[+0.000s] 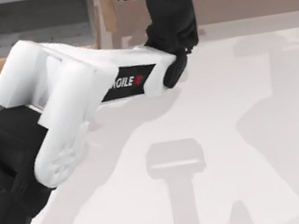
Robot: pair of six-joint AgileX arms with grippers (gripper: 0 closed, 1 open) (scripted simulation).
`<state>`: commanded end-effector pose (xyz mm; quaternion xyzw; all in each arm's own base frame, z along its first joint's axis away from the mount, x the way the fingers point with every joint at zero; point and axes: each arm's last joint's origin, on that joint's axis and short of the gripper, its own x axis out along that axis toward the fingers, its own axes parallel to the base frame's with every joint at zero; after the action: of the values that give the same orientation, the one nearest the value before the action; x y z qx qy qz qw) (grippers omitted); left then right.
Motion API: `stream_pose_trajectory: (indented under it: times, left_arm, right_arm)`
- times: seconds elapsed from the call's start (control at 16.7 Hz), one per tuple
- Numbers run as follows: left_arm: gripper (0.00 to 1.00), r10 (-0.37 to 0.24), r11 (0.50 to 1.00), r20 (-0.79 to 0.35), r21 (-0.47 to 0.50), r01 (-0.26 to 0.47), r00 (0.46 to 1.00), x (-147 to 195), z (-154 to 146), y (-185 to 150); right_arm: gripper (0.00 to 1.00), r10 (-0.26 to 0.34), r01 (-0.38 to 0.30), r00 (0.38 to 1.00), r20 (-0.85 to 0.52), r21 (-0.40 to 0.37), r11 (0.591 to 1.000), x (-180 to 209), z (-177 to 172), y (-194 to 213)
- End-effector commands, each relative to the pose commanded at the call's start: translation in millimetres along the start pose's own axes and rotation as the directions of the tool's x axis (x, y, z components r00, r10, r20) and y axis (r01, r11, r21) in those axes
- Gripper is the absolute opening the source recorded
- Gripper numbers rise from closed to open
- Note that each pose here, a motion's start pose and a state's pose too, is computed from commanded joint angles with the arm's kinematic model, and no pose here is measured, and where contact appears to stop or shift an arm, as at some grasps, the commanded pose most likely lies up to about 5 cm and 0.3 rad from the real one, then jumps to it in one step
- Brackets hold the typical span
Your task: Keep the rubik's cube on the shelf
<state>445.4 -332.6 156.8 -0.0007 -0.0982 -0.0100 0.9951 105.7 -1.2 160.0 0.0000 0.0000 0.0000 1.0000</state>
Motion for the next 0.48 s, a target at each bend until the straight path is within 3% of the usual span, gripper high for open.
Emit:
stream_pose_trajectory:
  times: [0.48]
  left_arm:
    - [1.00,-0.004,1.000,0.000,-0.001,0.004,1.000,-1.2,0.2,-1.6]
  right_arm:
    - [1.00,0.000,0.000,1.000,0.000,0.000,1.000,0.0,0.0,0.0]
